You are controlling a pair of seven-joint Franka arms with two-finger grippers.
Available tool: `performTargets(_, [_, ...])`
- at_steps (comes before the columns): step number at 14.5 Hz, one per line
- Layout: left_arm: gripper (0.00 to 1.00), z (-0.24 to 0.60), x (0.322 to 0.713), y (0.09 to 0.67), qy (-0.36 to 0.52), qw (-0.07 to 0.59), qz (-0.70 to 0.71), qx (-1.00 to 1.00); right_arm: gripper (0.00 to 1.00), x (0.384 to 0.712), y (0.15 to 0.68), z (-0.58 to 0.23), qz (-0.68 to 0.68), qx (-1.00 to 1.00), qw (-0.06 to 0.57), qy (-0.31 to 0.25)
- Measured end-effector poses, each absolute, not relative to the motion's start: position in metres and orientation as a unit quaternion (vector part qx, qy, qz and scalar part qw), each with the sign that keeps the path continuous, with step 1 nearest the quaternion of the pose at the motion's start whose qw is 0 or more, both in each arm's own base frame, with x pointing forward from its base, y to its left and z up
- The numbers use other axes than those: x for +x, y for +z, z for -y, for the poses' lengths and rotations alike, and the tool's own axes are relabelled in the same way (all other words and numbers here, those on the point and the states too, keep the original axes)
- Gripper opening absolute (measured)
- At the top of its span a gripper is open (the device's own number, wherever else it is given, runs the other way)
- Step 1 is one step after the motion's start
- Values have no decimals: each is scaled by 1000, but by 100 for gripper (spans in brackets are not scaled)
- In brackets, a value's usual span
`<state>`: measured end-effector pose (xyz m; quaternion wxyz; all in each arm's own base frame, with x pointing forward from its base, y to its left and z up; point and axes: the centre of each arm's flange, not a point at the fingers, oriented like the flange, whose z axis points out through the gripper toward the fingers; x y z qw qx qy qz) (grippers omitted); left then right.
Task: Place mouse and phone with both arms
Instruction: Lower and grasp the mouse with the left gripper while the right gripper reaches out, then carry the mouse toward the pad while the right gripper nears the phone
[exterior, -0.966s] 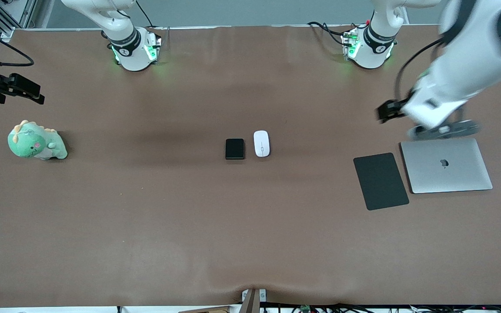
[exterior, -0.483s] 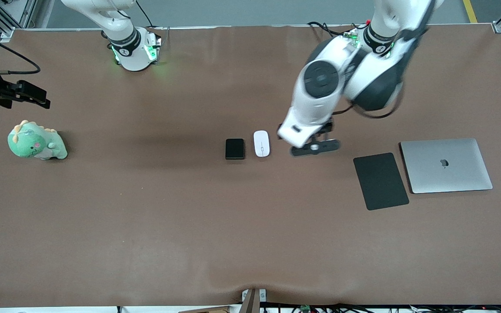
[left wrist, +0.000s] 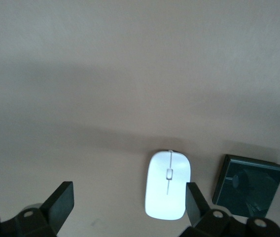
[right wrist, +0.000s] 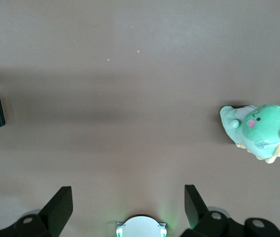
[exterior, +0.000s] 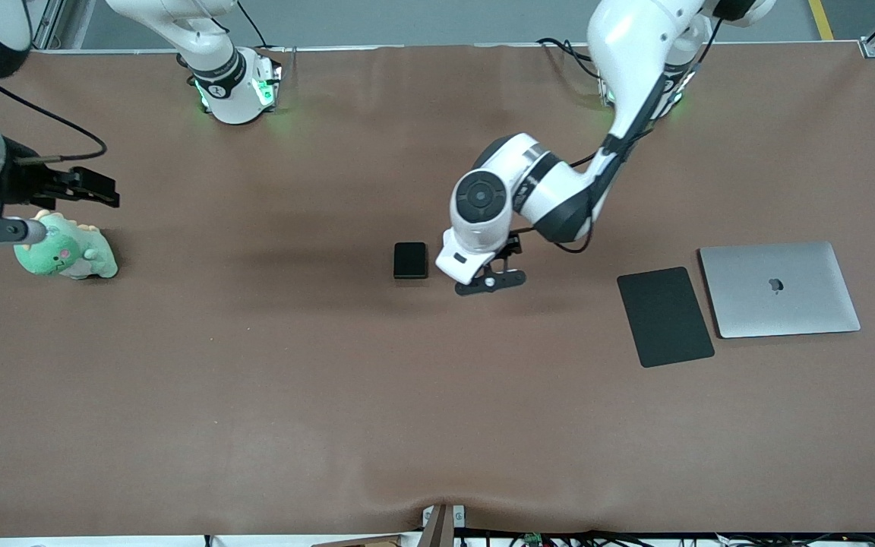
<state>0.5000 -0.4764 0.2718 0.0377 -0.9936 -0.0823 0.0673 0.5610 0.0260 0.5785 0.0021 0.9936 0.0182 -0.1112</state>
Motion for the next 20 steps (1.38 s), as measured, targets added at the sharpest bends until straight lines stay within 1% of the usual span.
performTargets(4, [100, 498, 480, 243, 70, 40, 83, -993, 100, 573, 551, -39, -29, 991, 3, -131])
performTargets(8, [100, 502, 465, 219, 69, 36, 75, -994, 100, 581, 538, -61, -43, 991, -16, -129])
performTargets(14, [100, 500, 456, 198, 65, 27, 72, -995, 100, 591, 516, -96, -63, 990, -26, -125])
performTargets(20, [97, 500, 451, 181, 72, 33, 70, -994, 100, 595, 481, -161, -25, 991, -29, -126])
